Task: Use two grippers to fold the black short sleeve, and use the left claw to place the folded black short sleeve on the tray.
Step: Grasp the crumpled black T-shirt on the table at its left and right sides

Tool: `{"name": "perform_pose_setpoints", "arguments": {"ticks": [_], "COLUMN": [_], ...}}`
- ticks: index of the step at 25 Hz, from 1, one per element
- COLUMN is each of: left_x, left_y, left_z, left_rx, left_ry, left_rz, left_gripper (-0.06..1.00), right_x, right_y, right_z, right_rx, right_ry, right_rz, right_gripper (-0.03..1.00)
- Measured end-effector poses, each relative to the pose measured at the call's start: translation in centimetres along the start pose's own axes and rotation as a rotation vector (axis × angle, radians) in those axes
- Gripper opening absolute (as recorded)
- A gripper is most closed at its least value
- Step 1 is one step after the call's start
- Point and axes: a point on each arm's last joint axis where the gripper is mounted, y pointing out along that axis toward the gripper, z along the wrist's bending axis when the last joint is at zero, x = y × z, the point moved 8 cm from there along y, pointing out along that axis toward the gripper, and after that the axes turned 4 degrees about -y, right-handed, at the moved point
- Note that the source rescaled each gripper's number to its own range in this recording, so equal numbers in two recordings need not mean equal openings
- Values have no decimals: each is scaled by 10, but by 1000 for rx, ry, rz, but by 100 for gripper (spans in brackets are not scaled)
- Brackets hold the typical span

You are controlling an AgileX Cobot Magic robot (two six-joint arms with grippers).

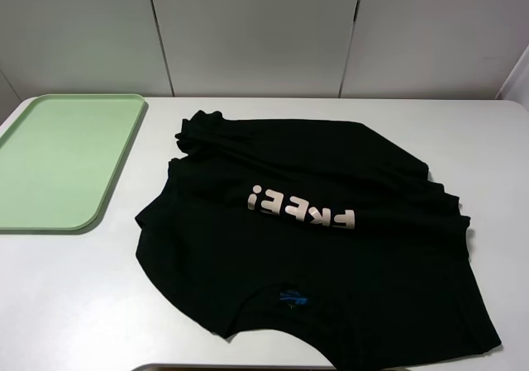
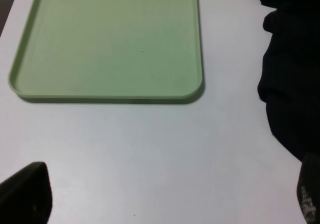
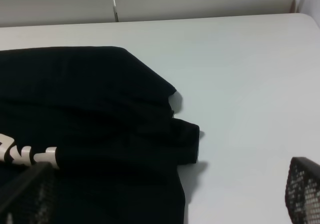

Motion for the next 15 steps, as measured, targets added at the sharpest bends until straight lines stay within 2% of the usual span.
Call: {"name": "perform_pose_setpoints", "arguments": {"ticks": [15], "left_x": [0], "left_y": [0], "left_z": [0], "left_rx": [0], "left_ry": [0], "left_rz": [0], "left_gripper": [98], "right_x": [0], "right_y": [0], "right_z": [0], "right_rx": [0], "right_ry": [0], "right_rz": [0], "right_gripper": [100]}}
